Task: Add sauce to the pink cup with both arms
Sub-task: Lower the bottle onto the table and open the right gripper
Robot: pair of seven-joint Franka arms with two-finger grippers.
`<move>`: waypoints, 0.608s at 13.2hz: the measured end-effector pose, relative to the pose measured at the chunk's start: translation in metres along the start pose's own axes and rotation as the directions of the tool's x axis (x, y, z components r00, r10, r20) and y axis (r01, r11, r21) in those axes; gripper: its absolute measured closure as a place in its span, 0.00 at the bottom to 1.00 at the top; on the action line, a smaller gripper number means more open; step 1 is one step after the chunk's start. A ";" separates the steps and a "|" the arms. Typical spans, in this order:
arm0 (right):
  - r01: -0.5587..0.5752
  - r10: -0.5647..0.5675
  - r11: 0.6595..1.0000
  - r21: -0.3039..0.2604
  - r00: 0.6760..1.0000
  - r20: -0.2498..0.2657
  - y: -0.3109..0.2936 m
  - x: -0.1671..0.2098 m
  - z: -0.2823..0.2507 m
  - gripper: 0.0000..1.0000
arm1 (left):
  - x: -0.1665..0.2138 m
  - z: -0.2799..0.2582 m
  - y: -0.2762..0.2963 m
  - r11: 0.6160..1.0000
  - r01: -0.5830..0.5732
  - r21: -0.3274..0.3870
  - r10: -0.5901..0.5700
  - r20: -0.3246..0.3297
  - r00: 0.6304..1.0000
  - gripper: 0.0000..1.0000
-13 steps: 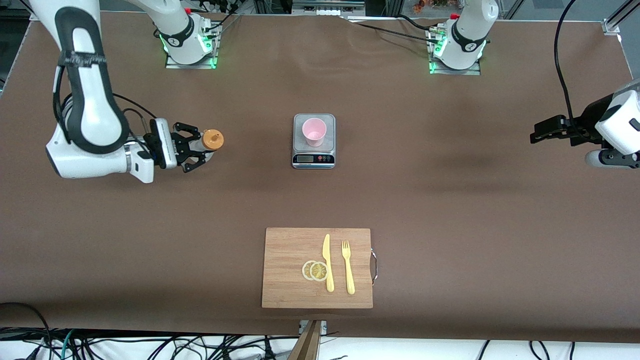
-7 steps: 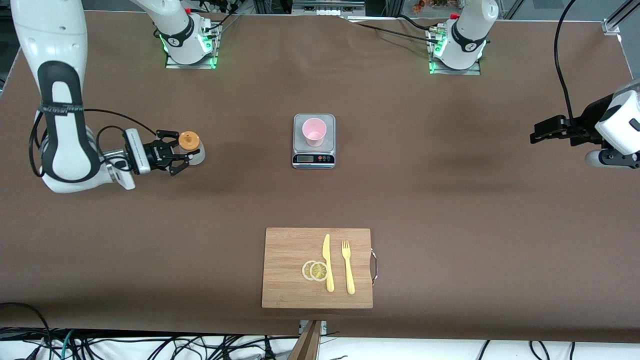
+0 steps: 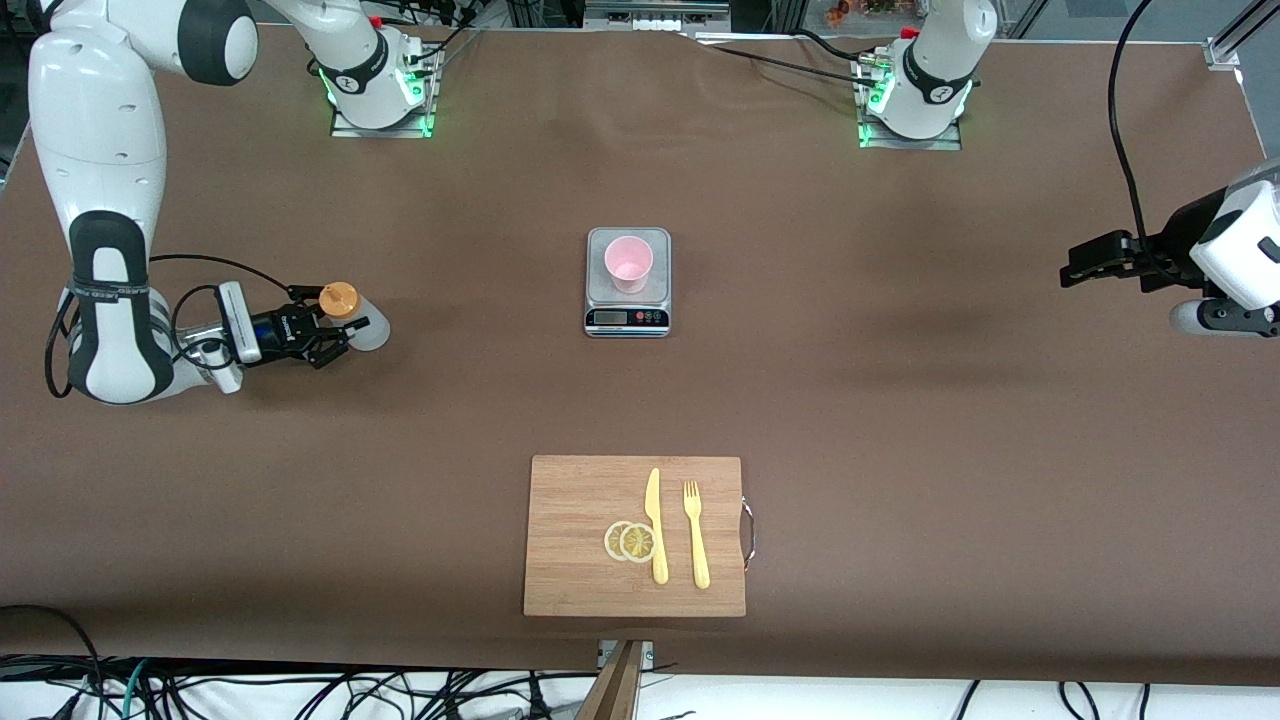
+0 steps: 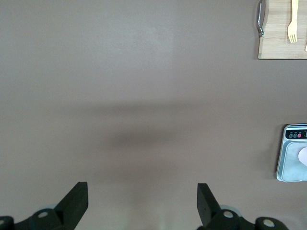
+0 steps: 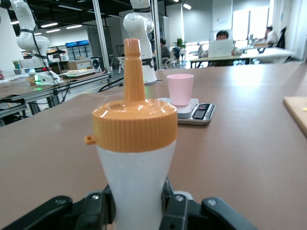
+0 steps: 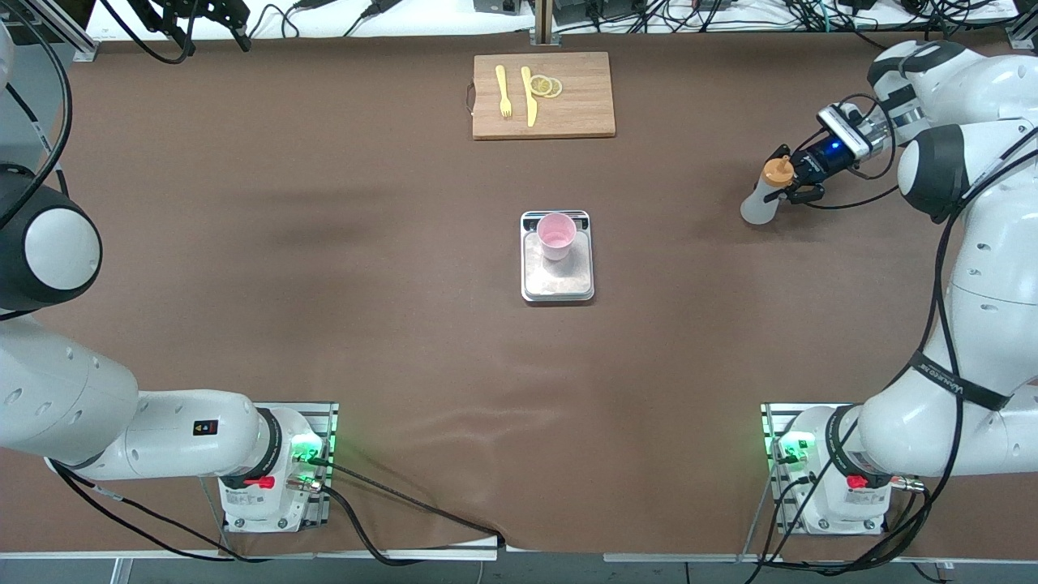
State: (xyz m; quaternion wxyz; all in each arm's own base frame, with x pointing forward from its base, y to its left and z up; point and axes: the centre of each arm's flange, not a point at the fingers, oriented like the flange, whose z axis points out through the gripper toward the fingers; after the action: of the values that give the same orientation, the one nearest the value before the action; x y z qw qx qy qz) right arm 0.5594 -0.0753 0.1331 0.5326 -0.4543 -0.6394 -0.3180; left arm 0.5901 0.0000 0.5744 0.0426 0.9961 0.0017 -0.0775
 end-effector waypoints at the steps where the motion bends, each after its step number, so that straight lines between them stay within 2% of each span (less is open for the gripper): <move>1: 0.009 -0.009 1.000 -0.009 1.000 -0.006 -0.002 -0.003 -0.004 0.57 | 0.000 0.000 0.000 1.000 0.000 0.000 0.000 0.000 1.000 0.00; 5: 0.036 -0.036 0.999 -0.004 0.999 -0.017 0.004 0.006 -0.010 0.14 | 0.001 -0.002 0.000 1.000 0.000 0.000 0.000 -0.006 1.000 0.00; 6: 0.043 -0.043 0.999 -0.004 0.999 -0.011 0.006 0.009 -0.012 0.07 | 0.002 -0.002 0.000 1.000 0.000 0.000 0.000 -0.006 1.000 0.00; 8: 0.042 -0.042 0.999 -0.002 0.999 0.017 0.006 0.013 -0.023 0.06 | 0.002 -0.002 0.000 1.000 0.000 0.000 0.000 -0.006 1.000 0.00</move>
State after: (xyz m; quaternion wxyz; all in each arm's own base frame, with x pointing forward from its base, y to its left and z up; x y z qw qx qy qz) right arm 0.5740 -0.0902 0.1506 0.5200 -0.4440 -0.6528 -0.3260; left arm 0.5925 0.0001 0.5763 0.0427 0.9963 0.0016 -0.0745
